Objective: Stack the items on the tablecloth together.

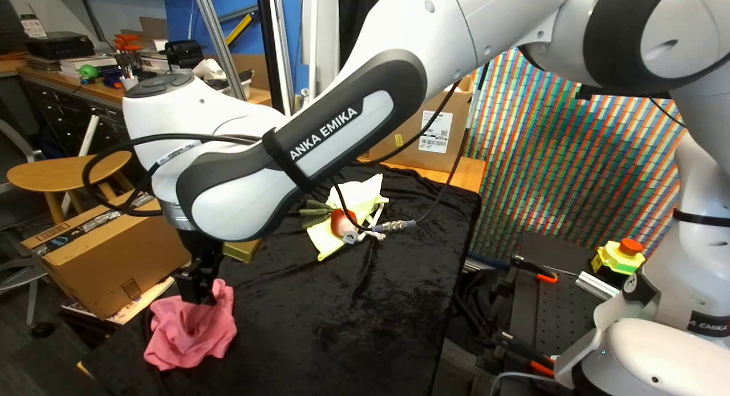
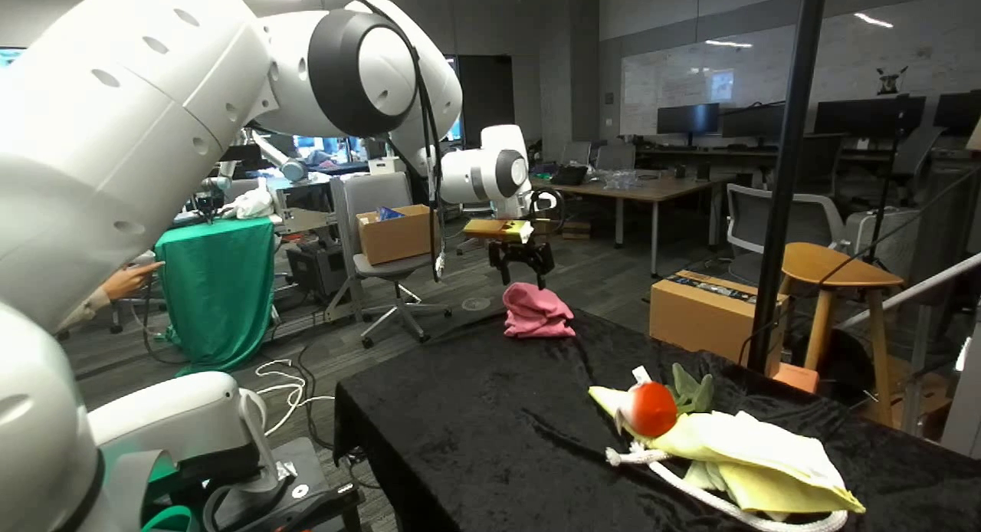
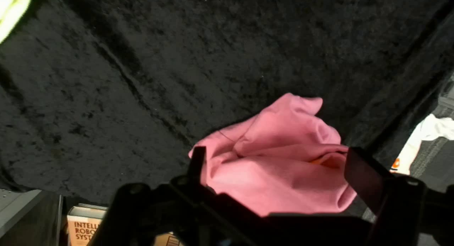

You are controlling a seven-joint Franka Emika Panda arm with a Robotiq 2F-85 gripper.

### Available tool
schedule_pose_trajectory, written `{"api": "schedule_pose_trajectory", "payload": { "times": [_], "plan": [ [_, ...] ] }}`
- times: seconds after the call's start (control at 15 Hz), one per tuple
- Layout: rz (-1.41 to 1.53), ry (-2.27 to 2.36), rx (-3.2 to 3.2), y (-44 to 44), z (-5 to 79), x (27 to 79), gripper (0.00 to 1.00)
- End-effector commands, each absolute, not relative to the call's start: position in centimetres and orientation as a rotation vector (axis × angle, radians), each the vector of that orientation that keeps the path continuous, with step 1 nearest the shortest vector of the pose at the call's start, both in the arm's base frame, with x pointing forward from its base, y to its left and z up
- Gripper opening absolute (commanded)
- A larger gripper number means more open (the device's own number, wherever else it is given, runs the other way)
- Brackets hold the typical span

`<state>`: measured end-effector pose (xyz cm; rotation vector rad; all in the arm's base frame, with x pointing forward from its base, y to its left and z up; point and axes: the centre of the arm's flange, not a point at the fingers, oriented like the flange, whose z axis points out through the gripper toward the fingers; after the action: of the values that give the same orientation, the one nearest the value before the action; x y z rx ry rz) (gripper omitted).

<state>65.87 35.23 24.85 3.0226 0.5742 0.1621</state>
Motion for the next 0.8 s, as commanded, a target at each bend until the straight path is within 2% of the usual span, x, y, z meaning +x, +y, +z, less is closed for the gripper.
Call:
{"api": "schedule_pose_trajectory", "payload": {
  "times": [0.0,0.73],
  "plan": [
    [0.246,0.589,3.09,38.2,23.9,66.9,1.0],
    [0.306,0.944,3.008,42.3,22.6,65.0,1.0]
  ]
}}
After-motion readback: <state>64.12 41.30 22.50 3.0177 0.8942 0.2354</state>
